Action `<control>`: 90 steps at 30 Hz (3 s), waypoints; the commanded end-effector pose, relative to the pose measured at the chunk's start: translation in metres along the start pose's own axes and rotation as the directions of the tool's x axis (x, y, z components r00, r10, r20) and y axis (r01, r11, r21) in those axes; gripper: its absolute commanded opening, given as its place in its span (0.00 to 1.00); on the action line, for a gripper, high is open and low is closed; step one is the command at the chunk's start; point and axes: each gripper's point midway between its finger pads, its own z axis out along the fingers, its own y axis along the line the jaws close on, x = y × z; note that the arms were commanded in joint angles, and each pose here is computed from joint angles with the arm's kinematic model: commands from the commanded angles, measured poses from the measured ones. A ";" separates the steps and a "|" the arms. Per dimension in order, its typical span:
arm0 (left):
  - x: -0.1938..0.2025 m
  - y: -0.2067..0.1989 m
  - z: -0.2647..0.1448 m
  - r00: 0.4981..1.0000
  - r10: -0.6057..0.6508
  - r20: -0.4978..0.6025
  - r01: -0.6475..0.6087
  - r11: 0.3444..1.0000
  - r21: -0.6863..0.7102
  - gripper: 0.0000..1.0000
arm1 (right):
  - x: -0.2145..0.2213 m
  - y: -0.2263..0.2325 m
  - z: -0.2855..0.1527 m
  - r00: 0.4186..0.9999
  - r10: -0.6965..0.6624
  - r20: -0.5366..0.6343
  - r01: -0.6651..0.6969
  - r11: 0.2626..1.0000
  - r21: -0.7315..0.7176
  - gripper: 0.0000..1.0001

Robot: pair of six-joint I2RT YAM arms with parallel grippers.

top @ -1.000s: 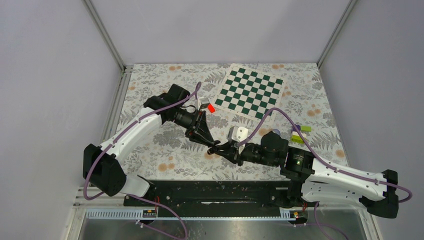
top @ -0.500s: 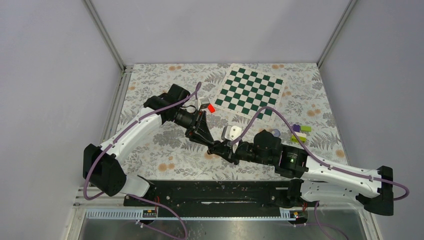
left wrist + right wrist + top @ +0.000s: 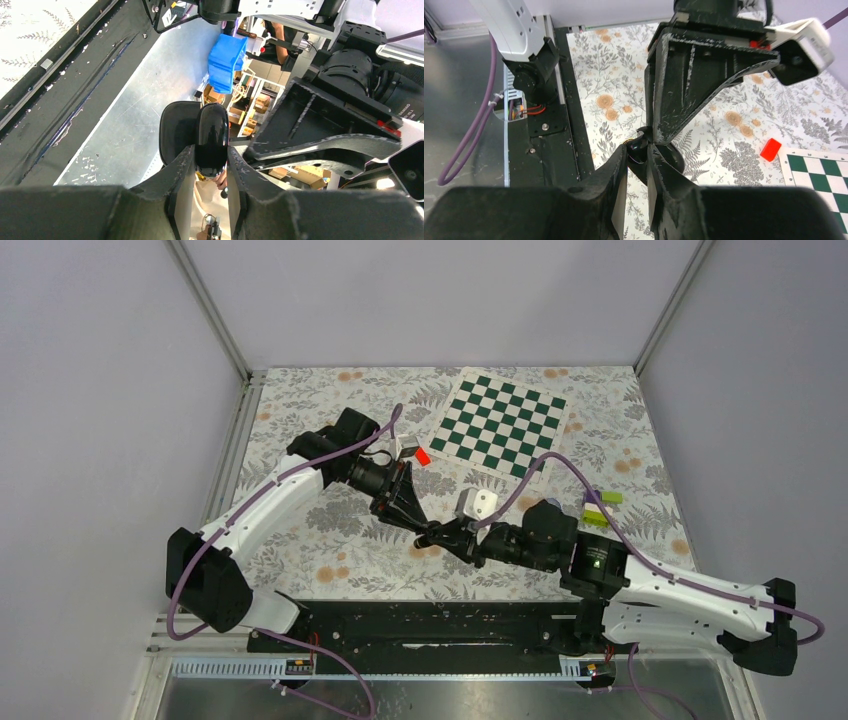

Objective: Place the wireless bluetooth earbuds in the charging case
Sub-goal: Place the earbud in the charging case.

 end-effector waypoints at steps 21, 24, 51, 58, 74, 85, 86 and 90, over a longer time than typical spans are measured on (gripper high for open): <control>0.008 -0.022 -0.007 0.997 0.075 -0.005 -0.075 0.996 0.054 0.00 | 0.001 -0.001 0.007 1.000 0.011 -0.016 -0.011 1.000 0.007 0.00; 0.008 -0.021 -0.007 0.997 0.073 -0.004 -0.073 0.996 0.053 0.00 | 0.000 0.000 0.002 1.000 0.018 -0.001 -0.018 1.000 0.009 0.00; 0.009 -0.022 -0.007 0.997 0.078 -0.001 -0.078 0.996 0.052 0.00 | 0.008 0.010 -0.003 0.998 0.046 -0.038 -0.048 0.998 -0.036 0.00; 0.010 -0.022 -0.007 0.997 0.078 -0.002 -0.077 0.996 0.053 0.00 | 0.000 0.009 -0.003 0.999 0.047 -0.008 -0.047 0.998 -0.037 0.00; 0.010 -0.021 -0.007 0.997 0.077 -0.004 -0.077 0.996 0.052 0.00 | -0.008 0.009 -0.010 0.999 0.042 0.027 -0.041 0.999 -0.033 0.00; 0.011 -0.022 -0.007 0.997 0.079 -0.003 -0.078 0.995 0.054 0.00 | -0.005 0.011 0.001 0.999 0.036 -0.006 -0.036 0.998 -0.050 0.00; 0.012 -0.022 -0.007 0.997 0.078 -0.003 -0.077 0.996 0.053 0.00 | -0.004 0.012 0.002 0.999 0.035 -0.007 -0.035 0.998 -0.054 0.00; 0.012 -0.023 -0.008 0.997 0.081 -0.003 -0.080 0.995 0.055 0.00 | -0.003 0.012 0.004 0.999 0.036 -0.012 -0.037 0.998 -0.055 0.00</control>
